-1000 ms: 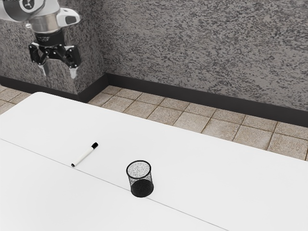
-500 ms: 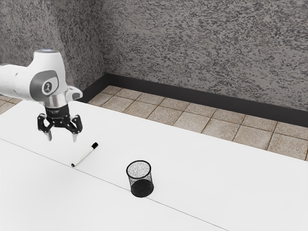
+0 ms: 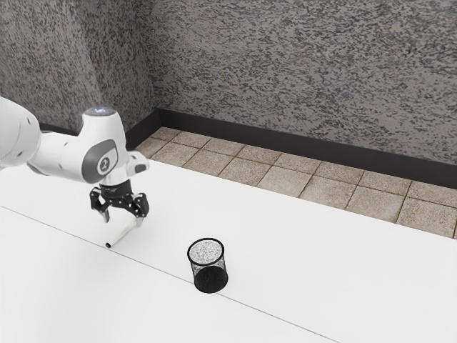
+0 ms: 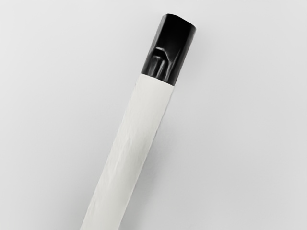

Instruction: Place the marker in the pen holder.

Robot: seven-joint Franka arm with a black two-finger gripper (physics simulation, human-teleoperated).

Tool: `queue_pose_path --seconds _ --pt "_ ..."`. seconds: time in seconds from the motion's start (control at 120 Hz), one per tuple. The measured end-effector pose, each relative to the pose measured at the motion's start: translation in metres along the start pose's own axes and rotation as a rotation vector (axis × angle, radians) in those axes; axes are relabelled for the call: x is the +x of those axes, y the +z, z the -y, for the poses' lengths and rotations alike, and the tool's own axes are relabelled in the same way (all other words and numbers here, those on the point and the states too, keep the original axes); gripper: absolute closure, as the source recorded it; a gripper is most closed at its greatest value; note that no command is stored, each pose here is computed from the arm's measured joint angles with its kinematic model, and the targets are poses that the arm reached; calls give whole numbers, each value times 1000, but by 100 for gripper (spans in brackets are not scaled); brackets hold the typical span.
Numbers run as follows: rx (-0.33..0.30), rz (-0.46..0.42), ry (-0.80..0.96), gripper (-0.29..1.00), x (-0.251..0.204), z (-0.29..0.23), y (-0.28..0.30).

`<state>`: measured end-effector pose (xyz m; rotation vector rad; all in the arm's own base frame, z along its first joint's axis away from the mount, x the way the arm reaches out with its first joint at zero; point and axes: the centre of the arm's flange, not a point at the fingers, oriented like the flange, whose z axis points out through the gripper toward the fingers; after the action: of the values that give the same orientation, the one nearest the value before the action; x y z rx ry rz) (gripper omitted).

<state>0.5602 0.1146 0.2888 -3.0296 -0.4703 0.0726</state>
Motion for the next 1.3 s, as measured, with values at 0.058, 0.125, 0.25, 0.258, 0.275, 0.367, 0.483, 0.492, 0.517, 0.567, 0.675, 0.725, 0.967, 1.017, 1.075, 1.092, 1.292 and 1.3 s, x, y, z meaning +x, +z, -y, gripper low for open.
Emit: queue_pose_path --seconds 0.058,0.125,0.25,0.258,0.275,0.367,0.483,0.492,0.517,0.567,0.675,0.725,0.967,1.017,1.075,1.092,1.292,1.3 --pt "-7 -1 13 0 5 -2 9" --pt "-16 -1 28 0 10 -3 17" --pt "-27 -8 61 0 18 -5 26" --pt "-28 -9 63 0 19 -5 26" --pt "-31 -10 64 0 20 -4 27" --pt "-51 -16 67 0 28 3 31" --pt "-66 -20 83 0 32 13 33" --pt "-67 -21 85 0 33 13 33" --pt "-70 -23 89 0 34 15 33" --pt "-74 -26 100 0 36 19 34" --pt "-80 -32 132 0 40 19 33" --pt "-88 -31 145 0 41 18 34" --pt "-124 -32 185 27 42 16 36" --pt "-126 -28 196 33 42 16 35" --pt "-128 -20 210 38 44 15 35" --pt "-129 -16 214 39 44 15 35" --pt "-145 19 237 47 41 17 41" --pt "-147 21 237 47 41 17 41"
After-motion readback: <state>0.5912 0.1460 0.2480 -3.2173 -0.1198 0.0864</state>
